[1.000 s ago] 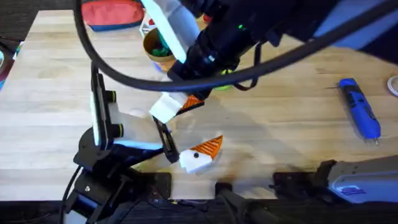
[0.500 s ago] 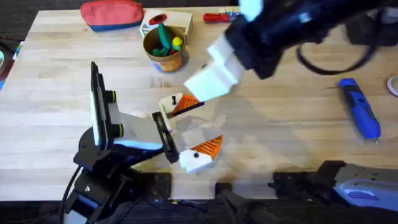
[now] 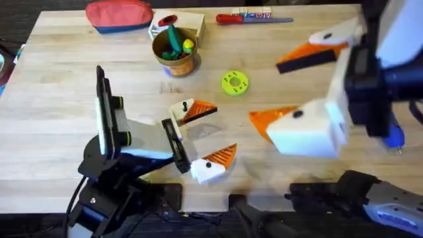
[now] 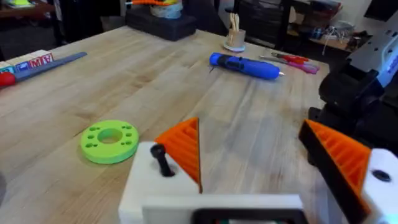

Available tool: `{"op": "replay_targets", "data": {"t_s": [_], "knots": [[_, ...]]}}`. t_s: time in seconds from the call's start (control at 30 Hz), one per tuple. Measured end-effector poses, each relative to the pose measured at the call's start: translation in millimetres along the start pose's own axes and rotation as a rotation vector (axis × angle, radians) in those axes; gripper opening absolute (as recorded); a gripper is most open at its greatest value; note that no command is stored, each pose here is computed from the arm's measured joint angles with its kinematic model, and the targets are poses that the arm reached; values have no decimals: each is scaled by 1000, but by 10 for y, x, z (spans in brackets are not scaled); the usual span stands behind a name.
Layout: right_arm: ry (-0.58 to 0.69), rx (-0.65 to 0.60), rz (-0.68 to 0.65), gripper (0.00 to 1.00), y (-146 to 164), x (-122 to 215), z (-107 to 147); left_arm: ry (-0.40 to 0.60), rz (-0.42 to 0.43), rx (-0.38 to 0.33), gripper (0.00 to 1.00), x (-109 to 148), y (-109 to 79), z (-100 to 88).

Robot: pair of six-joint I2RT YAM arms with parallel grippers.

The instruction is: Pick up the gripper from the table and insert it into the empty holder that is missing its gripper. Then pick up a screw, insert it into the mounting hole, and use the screwdriver to tighten it. Finally, clean up the table by picking up the vegetable and placing it into the bucket.

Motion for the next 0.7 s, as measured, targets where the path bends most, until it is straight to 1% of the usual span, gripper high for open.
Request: {"op": "replay_targets", "data": {"t_s": [0.17,0.3,0.33,0.37,0.4,0.47,0.5,0.57,0.6,0.7], "knots": [[-25,-20,-46,993,-5,28,317,0,0,0,987,0,0,0],[-47,-45,-71,992,-2,72,501,0,0,2,977,0,0,0],[-56,-50,-78,993,3,89,525,0,0,0,917,0,0,0],[-79,-52,-92,993,20,135,547,0,0,-2,747,0,0,0],[-81,-54,-94,993,22,139,548,0,0,-3,690,0,0,0],[-78,-56,-101,993,26,136,550,0,0,-2,528,0,0,0],[-75,-54,-108,993,29,132,554,0,0,-2,414,0,0,0],[-69,-43,-125,993,41,131,560,0,0,-4,93,0,0,0],[-67,-35,-137,993,50,131,563,0,0,-7,27,0,0,0],[-63,-17,-157,993,64,133,568,0,0,-6,8,0,0,0]]}}
Point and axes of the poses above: each hand's point on the last joint's axis, 136 mm out from that joint toward the fingers, its own x axis back along the fingers, its own y axis along the line the jaws close on, z = x × y, the point moved 10 cm from there along x, back along the fingers, and after that the axes turned 12 degrees about -x, right-handed, at the moved point
